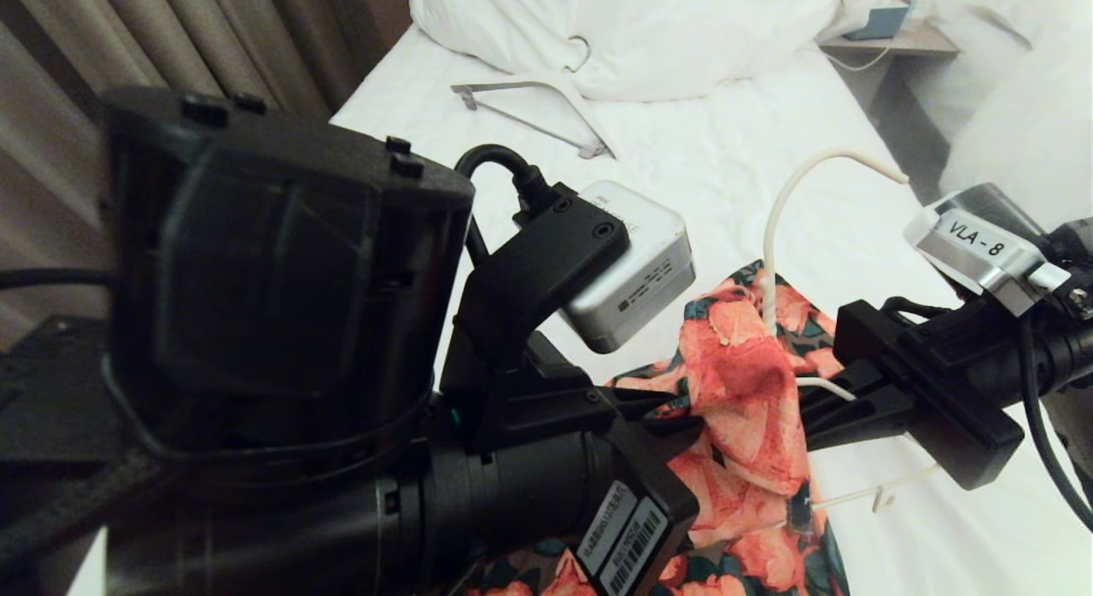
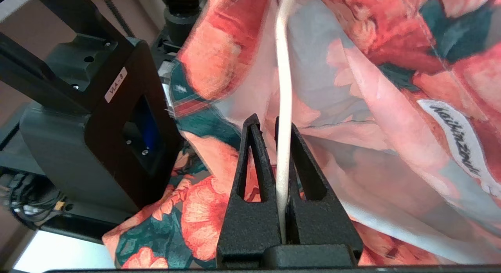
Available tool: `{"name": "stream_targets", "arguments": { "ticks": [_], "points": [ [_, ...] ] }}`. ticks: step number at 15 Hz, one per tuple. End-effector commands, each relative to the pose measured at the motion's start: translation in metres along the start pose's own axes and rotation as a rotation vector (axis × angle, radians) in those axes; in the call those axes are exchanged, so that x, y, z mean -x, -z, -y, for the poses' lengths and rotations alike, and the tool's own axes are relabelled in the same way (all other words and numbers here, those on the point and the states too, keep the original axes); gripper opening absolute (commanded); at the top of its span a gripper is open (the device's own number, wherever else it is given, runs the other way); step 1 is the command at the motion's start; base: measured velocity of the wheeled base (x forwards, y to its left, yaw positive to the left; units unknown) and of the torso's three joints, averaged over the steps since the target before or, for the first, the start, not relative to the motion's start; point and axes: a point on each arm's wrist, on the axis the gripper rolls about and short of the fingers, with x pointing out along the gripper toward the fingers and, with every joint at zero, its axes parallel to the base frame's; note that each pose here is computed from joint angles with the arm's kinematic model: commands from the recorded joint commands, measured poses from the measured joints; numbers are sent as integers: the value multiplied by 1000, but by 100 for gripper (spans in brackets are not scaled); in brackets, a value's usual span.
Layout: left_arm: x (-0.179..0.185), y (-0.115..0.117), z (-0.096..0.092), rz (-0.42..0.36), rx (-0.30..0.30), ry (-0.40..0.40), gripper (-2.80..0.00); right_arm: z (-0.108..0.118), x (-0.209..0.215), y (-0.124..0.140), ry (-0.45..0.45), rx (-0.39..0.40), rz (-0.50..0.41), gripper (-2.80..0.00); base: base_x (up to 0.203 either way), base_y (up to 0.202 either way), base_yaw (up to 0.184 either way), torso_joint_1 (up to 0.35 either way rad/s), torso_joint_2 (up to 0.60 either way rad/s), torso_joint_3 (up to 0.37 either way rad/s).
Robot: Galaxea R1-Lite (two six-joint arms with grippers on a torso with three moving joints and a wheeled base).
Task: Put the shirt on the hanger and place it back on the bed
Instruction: Hook the other side of the shirt onto the hanger
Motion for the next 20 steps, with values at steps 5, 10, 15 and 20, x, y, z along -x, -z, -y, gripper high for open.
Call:
{"name": "stream_targets", "arguments": {
  "ticks": [5,10,15,20],
  "points": [
    [4,-2,-1,10,3,-4,-280,-6,4,-3,10,13,3,0,0,0,0,0,0,0],
    [7,-7,-1,33,8,-2,-280,-18,24,-14,82,29,-1,0,0,0,0,0,0,0],
    [7,-12,-2,48,14,-6,-280,-54,61,-29,249,-189,5,0,0,0,0,0,0,0],
    [7,-17,-3,62,87,-40,-280,-72,104,-26,494,-446,39,0,0,0,0,0,0,0]
  ]
}}
